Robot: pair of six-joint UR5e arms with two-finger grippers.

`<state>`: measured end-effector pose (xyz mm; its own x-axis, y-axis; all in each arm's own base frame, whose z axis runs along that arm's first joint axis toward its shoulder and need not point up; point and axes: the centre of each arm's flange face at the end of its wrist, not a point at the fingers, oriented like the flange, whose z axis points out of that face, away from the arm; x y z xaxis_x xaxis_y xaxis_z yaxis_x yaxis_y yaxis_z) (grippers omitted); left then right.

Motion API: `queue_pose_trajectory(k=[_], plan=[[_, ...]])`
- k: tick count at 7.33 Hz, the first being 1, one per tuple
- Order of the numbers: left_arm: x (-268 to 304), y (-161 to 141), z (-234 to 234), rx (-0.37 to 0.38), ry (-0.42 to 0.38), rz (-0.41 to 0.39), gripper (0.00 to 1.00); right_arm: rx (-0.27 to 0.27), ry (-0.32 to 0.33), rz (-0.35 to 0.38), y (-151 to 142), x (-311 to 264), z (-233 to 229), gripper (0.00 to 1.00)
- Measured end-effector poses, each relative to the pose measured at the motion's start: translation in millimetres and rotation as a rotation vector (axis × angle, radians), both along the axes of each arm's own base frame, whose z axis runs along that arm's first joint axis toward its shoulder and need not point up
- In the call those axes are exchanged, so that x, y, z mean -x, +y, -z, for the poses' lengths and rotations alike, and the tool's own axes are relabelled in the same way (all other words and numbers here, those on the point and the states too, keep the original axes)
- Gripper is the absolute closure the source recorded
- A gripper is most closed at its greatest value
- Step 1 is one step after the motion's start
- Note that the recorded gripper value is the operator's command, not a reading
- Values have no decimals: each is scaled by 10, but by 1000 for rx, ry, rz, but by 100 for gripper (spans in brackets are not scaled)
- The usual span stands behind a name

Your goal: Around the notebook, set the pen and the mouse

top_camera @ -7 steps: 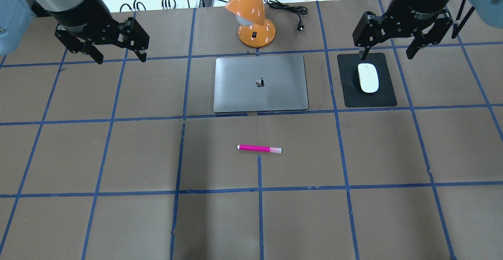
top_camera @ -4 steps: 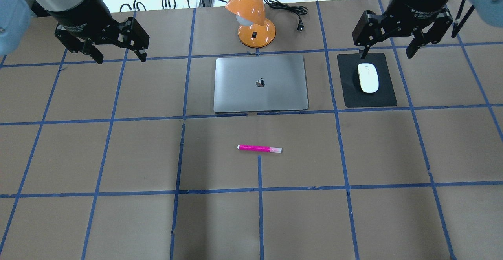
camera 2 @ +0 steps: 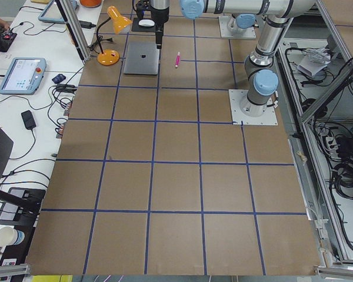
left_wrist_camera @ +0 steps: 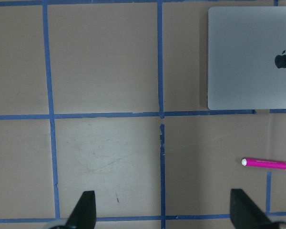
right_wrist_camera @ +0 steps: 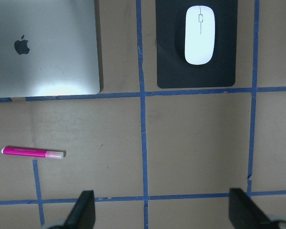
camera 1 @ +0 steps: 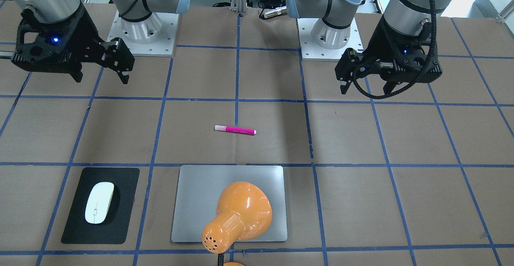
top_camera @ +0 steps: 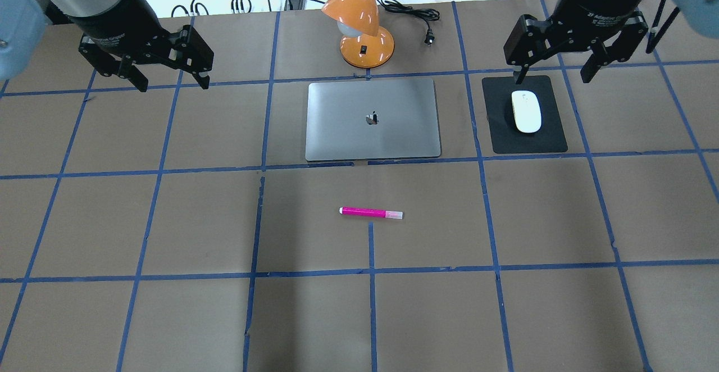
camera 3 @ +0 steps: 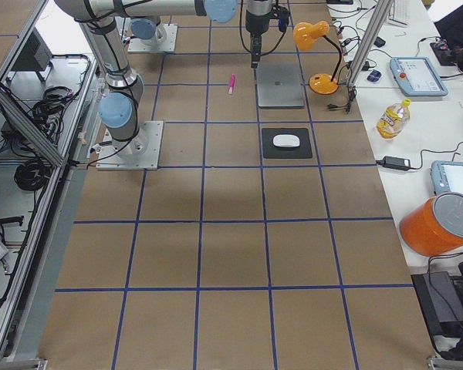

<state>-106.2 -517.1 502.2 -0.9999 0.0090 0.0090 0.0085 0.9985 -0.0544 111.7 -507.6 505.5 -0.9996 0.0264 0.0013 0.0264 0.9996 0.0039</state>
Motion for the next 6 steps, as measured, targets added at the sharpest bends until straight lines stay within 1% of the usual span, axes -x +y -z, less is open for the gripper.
queue_pose_trajectory(k=[4, 6], plan=[[-1, -4, 42, -9, 0, -5, 0, 1, -1, 0, -7, -1, 3, 0], [2, 43, -1, -14, 1, -12, 0, 1, -1, 0, -3, -1, 3, 0]])
